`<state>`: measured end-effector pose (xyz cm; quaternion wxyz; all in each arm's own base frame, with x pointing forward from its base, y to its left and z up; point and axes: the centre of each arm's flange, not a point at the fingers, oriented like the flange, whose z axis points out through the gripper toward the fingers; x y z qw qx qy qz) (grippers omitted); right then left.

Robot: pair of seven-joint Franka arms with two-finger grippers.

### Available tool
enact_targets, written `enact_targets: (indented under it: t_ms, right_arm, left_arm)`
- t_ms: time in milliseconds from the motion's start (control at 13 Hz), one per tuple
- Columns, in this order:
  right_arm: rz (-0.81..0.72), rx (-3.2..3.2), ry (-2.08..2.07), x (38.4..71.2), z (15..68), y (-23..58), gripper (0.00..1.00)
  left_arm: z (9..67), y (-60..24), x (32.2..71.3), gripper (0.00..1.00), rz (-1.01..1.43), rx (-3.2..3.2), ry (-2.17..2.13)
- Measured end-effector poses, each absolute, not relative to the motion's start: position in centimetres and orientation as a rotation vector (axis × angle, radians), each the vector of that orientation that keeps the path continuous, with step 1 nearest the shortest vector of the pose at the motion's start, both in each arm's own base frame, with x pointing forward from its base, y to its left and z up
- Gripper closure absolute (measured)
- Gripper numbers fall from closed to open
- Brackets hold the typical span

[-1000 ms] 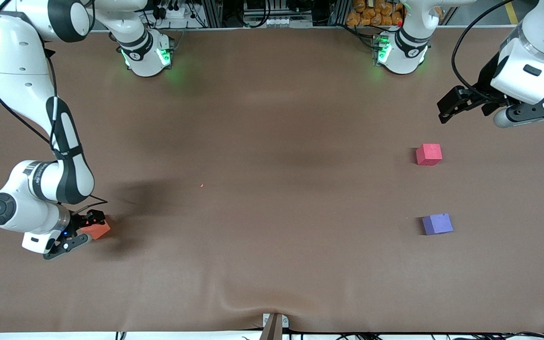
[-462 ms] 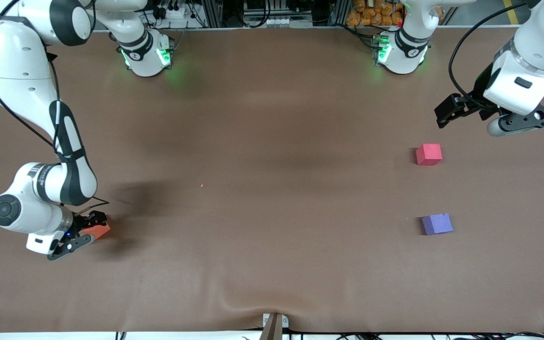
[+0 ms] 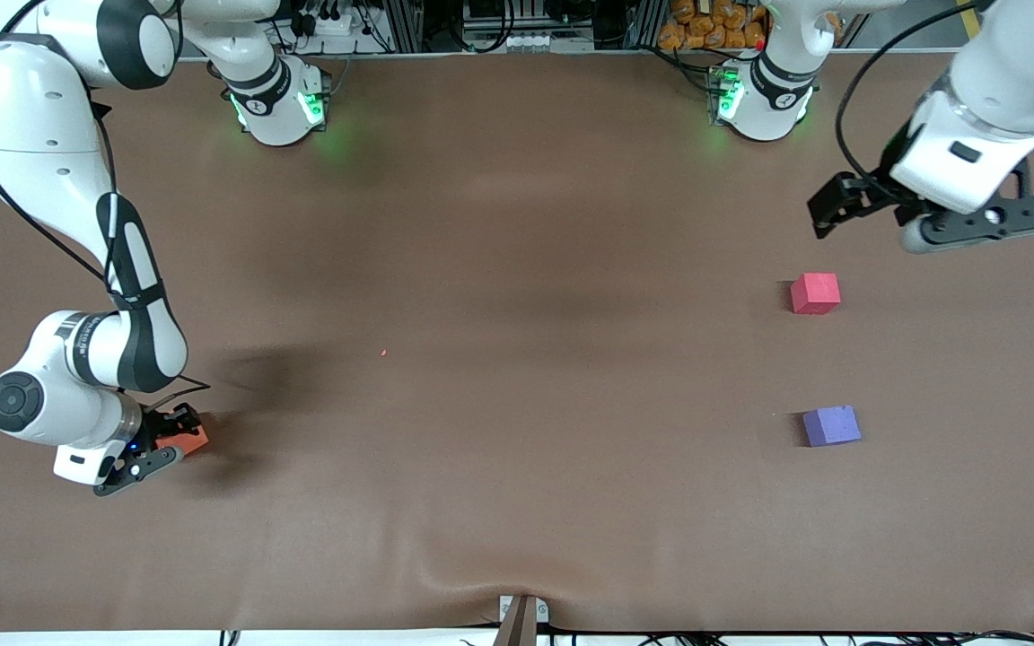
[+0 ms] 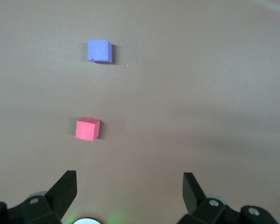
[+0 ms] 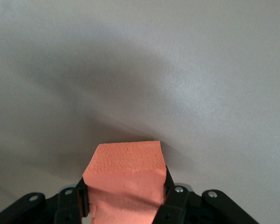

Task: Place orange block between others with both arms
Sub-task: 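Carry the orange cube toward the table middle and release it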

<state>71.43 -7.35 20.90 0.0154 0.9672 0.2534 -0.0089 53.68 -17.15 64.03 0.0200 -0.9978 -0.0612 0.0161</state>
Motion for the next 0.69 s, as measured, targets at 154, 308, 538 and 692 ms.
enact_targets:
  t_ms: [154,308,538,692]
  right_arm:
    - [0.031,3.08,0.678,72.1,22.1,-6.3,0.45]
    - [0.021,3.175,0.56,72.9,24.6,-3.0,0.44]
    - [-0.152,3.241,0.401,72.9,28.8,4.2,0.44]
    - [-0.168,3.251,0.266,72.6,30.2,10.6,0.39]
  left_arm:
    - [63.8,-18.1,53.0,0.0,0.079,-3.061,-0.165]
    - [63.8,-17.9,53.0,0.0,0.087,-3.055,-0.169]
    - [63.7,-17.5,53.0,0.0,0.09,-3.053,-0.178]
    - [63.7,-17.4,53.1,0.0,0.091,-3.052,-0.182]
